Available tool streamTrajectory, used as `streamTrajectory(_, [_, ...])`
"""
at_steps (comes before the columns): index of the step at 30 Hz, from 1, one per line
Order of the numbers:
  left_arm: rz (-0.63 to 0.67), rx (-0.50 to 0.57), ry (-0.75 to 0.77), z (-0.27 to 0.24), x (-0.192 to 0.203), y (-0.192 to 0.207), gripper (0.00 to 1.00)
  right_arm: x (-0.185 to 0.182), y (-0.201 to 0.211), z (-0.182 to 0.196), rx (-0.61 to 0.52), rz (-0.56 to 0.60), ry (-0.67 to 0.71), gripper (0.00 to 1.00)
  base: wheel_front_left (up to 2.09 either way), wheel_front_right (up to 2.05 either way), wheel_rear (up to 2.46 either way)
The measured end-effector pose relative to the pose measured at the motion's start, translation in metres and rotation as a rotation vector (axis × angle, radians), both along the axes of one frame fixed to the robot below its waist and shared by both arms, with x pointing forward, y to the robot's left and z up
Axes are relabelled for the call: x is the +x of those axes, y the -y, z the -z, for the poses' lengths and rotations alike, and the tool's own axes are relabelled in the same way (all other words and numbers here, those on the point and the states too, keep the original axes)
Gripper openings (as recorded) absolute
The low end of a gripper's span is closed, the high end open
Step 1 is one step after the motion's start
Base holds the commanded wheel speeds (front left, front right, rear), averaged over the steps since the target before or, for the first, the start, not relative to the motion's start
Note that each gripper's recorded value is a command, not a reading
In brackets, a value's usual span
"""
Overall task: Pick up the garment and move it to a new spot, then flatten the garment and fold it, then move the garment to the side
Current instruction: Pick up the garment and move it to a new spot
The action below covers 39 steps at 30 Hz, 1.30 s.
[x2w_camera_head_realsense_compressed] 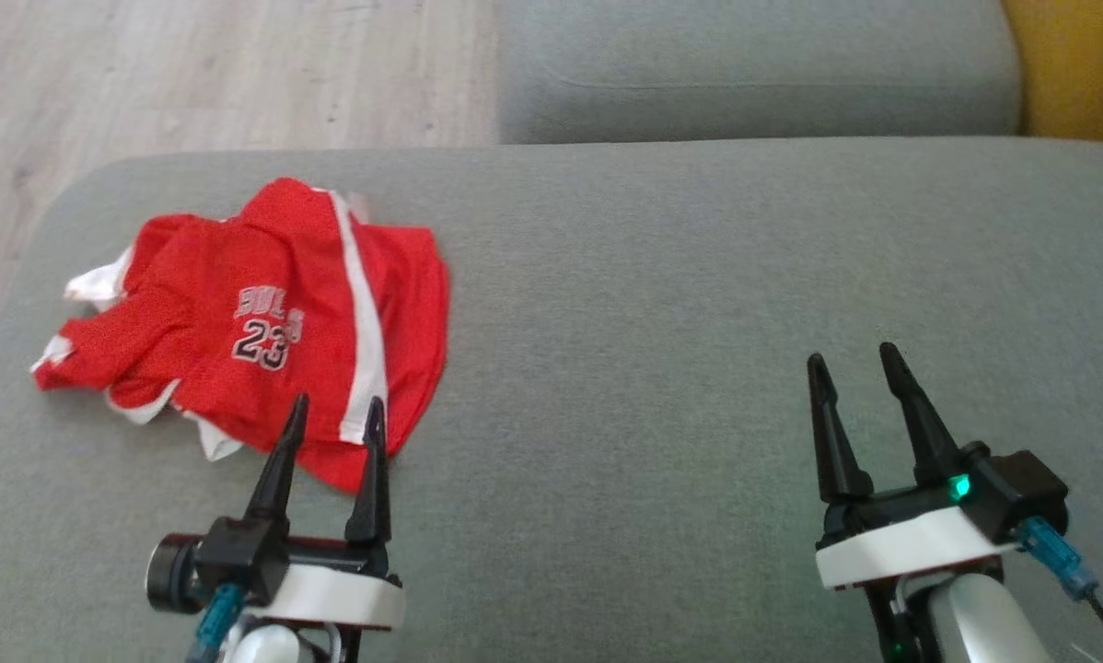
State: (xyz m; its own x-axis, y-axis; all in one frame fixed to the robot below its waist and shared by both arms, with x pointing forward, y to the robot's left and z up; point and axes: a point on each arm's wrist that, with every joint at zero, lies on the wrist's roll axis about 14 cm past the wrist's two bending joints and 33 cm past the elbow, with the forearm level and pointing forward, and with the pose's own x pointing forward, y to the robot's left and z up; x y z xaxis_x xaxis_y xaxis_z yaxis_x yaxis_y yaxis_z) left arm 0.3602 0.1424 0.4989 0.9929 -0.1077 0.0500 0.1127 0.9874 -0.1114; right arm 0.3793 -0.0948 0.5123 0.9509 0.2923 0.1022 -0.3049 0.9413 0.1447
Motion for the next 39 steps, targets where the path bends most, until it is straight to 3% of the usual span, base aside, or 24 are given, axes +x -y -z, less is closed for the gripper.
streamTrajectory(24, [-0.294,-0.015,-0.005,0.005,-0.065,-0.083,1.00,-0.019,-0.100,-0.005,0.016,-0.307,0.003,1.00,0.00,0.00,0.00])
streamTrajectory(33, [-0.358,-0.023,-0.012,0.007,-0.070,-0.103,1.00,-0.021,-0.109,0.001,0.023,-0.337,-0.018,1.00,0.00,0.00,0.00])
streamTrajectory(39, [-0.306,0.023,-0.028,0.009,-0.051,-0.101,1.00,-0.012,-0.095,0.012,0.028,-0.293,-0.050,1.00,0.00,0.00,0.00])
